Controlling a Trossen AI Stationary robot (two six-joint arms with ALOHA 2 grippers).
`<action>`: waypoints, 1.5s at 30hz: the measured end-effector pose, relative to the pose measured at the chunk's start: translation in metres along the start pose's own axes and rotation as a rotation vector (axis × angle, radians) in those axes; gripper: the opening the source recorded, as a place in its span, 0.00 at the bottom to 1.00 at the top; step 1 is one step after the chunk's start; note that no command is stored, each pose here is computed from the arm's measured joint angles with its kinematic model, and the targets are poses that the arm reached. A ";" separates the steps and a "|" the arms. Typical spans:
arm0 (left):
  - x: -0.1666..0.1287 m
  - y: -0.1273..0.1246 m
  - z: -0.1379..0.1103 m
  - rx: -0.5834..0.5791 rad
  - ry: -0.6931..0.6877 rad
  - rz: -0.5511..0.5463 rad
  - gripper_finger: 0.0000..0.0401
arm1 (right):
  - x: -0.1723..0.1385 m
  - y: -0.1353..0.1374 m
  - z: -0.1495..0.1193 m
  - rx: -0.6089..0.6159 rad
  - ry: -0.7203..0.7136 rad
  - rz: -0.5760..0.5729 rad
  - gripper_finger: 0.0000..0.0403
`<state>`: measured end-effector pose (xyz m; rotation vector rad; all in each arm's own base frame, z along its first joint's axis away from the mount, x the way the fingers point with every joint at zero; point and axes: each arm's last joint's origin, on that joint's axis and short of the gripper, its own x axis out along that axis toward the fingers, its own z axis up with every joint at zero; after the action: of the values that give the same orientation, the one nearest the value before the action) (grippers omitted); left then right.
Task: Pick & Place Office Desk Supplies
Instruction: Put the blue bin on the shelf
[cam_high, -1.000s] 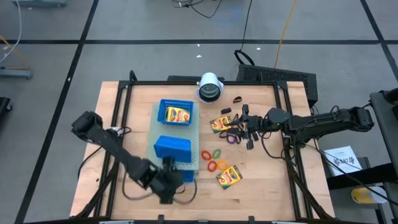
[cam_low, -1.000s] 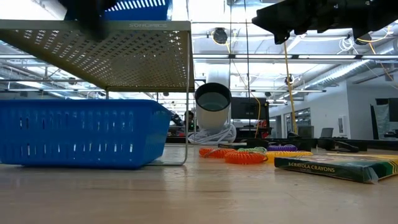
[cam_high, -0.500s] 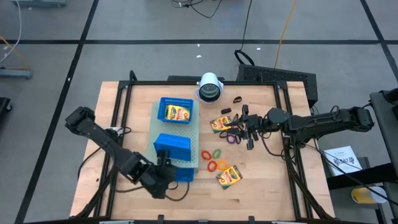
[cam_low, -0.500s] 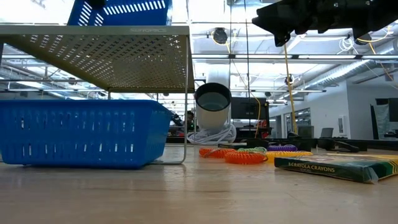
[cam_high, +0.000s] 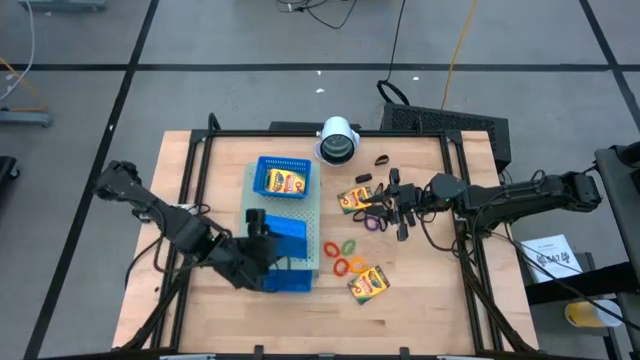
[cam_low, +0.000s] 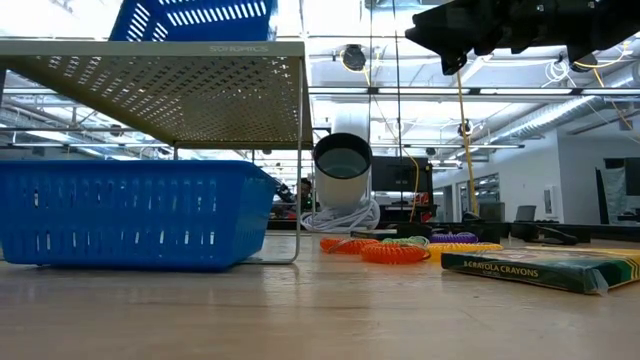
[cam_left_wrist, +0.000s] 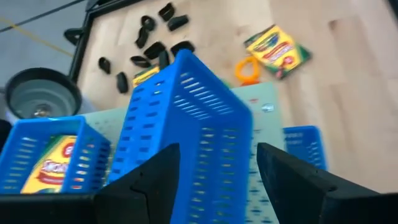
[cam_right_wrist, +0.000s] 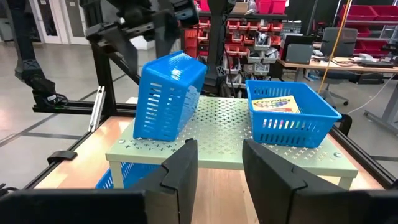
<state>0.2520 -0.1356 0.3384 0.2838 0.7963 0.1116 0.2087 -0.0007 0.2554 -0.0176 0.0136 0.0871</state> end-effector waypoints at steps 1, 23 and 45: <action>0.002 0.003 0.000 0.003 0.008 0.010 0.56 | 0.000 0.000 0.000 0.000 0.001 0.000 0.29; -0.002 -0.009 0.010 -0.090 0.033 -0.160 0.56 | 0.000 0.000 -0.001 0.001 0.011 0.001 0.29; 0.114 -0.121 -0.040 0.043 0.423 -0.096 0.56 | 0.000 0.000 -0.002 0.027 0.015 0.001 0.29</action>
<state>0.3019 -0.2197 0.1977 0.2655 1.2316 0.0641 0.2087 -0.0007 0.2538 0.0091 0.0297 0.0872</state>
